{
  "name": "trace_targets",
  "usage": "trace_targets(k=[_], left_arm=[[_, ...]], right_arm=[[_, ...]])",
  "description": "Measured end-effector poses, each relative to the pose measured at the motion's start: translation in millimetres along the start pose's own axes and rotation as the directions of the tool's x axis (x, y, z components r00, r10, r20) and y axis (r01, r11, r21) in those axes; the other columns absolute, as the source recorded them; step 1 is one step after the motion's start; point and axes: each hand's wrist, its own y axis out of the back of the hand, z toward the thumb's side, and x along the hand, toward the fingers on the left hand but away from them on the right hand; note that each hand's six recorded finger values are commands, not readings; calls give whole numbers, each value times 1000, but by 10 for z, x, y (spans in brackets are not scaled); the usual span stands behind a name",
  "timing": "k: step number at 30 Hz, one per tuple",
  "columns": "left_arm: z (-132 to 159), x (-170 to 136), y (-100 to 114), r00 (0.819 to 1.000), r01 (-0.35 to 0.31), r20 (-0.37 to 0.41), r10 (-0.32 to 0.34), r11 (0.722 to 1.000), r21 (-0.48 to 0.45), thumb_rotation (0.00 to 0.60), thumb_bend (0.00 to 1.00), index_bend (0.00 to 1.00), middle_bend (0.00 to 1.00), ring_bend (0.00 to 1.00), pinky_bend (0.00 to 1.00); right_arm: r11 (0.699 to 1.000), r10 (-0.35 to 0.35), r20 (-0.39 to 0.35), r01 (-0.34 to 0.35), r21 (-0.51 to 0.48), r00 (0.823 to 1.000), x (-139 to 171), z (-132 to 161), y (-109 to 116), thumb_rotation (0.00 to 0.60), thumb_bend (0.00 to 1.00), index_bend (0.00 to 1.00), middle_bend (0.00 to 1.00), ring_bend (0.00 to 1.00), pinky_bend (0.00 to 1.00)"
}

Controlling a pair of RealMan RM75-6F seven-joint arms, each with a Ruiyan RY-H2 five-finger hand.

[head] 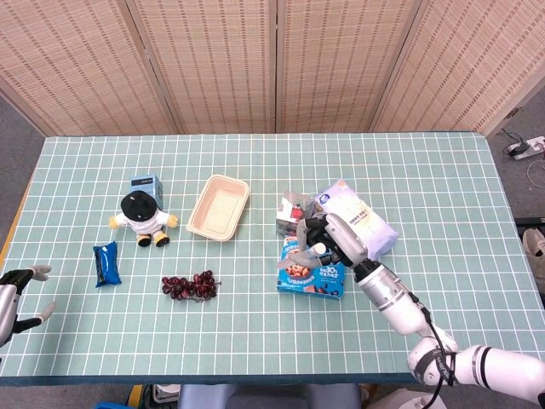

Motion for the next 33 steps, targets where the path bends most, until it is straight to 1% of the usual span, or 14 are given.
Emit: trace_targets(k=[5,7,12,15,19,23,26,33], left_arm=[[-1,3,-2,1000,1,0,-1,1000,1,600,263,363,394,302,450],[1,4,-5,1000,2,0,-2,1000,3,600,264,363,394,302,449],[-3,6,-7,1000,2,-2,-2,1000,2,600,264,364,394,302,450],[-8,12,-11,1000,4,-4,-4,1000,2,600,263,364,394,302,450],[-8,16,-16,1000,6,-5,-6,1000,3,600,263,364,394,302,450],[-9,15,-13,1000,3,-7,-3,1000,1,600,263,366,394,303,450],[-11,15,-16,1000,5,-8,-5,1000,1,600,264,366,394,303,450],[-6,19,-26,1000,10,-6,-10,1000,1,600,264,366,394,303,450]], right_arm=[[999,-41,-29,41,18,999,22,93,114,600,386,851,1000,1000,1000],[998,-62,-39,63,28,997,39,148,196,600,387,852,1000,1000,1000],[991,-110,-34,112,76,993,57,169,354,600,387,852,1000,1000,1000],[981,-147,-24,148,128,989,60,157,455,600,387,852,1000,1000,1000],[957,-213,-4,209,202,977,56,115,619,600,387,852,1000,1000,1000],[938,-263,21,250,239,965,53,36,748,600,387,852,1000,1000,1000],[931,-288,32,272,244,957,60,-6,807,600,387,852,1000,1000,1000],[938,-300,67,282,204,951,69,-97,845,600,387,852,1000,1000,1000]])
